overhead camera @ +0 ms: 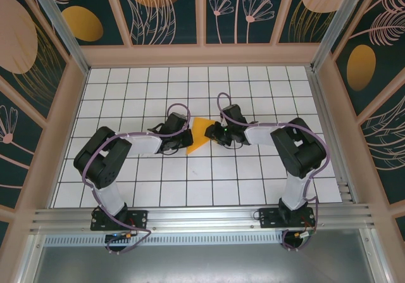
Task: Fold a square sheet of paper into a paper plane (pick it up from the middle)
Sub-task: Third fold the triangle at the center of the table, then fourth fold the wing at the center of the table.
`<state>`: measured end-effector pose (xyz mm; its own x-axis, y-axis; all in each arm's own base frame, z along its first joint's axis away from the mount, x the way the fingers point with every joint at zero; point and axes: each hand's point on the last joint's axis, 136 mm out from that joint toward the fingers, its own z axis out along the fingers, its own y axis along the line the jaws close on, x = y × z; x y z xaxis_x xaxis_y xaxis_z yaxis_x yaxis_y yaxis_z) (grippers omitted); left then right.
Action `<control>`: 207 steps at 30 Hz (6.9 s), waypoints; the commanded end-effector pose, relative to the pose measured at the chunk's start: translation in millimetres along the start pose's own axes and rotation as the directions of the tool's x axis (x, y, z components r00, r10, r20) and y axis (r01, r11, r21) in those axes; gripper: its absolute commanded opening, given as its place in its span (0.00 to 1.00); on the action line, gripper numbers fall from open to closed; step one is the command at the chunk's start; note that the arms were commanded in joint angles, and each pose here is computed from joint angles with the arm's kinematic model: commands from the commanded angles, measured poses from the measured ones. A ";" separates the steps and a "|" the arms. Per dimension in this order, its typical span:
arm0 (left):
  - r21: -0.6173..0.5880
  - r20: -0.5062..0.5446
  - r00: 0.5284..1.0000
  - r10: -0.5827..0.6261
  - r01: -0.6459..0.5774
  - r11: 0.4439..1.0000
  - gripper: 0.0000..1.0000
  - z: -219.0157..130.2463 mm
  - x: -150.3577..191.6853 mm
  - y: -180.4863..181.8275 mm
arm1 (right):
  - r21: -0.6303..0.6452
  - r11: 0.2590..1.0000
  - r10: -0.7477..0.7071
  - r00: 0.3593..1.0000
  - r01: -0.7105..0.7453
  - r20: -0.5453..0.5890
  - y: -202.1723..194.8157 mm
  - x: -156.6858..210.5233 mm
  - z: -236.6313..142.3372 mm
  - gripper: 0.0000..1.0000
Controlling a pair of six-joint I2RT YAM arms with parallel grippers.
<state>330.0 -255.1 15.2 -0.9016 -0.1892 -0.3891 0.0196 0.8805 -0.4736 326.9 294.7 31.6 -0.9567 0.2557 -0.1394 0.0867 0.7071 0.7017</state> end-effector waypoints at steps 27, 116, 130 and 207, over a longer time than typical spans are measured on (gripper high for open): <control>0.190 0.251 0.959 0.134 -0.184 0.964 0.65 -68.9 -56.5 -64.0 | 0.069 0.962 0.224 0.908 -0.264 0.355 -9.8 -18.9 -66.5 0.00; 0.218 0.447 0.697 0.561 -0.693 0.687 0.12 -7.2 11.9 -77.0 | -0.008 0.984 0.174 0.934 -0.180 0.312 25.9 -42.6 -86.1 0.53; 0.457 0.319 0.903 0.288 -0.413 0.788 0.12 -14.7 27.0 -86.1 | -0.140 0.978 -0.122 0.964 0.158 0.237 24.2 -17.4 -85.0 0.52; 0.476 0.064 0.996 0.058 -0.081 0.876 0.28 1.6 39.6 -60.8 | 0.089 0.979 0.180 0.981 -0.186 0.068 -35.7 13.9 -10.1 0.38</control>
<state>299.5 -320.8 33.4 -0.8464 -0.1916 -0.4969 0.3201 0.5627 -0.7622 311.3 275.4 27.1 -0.9094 0.4091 -0.0756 0.2439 0.6714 0.6998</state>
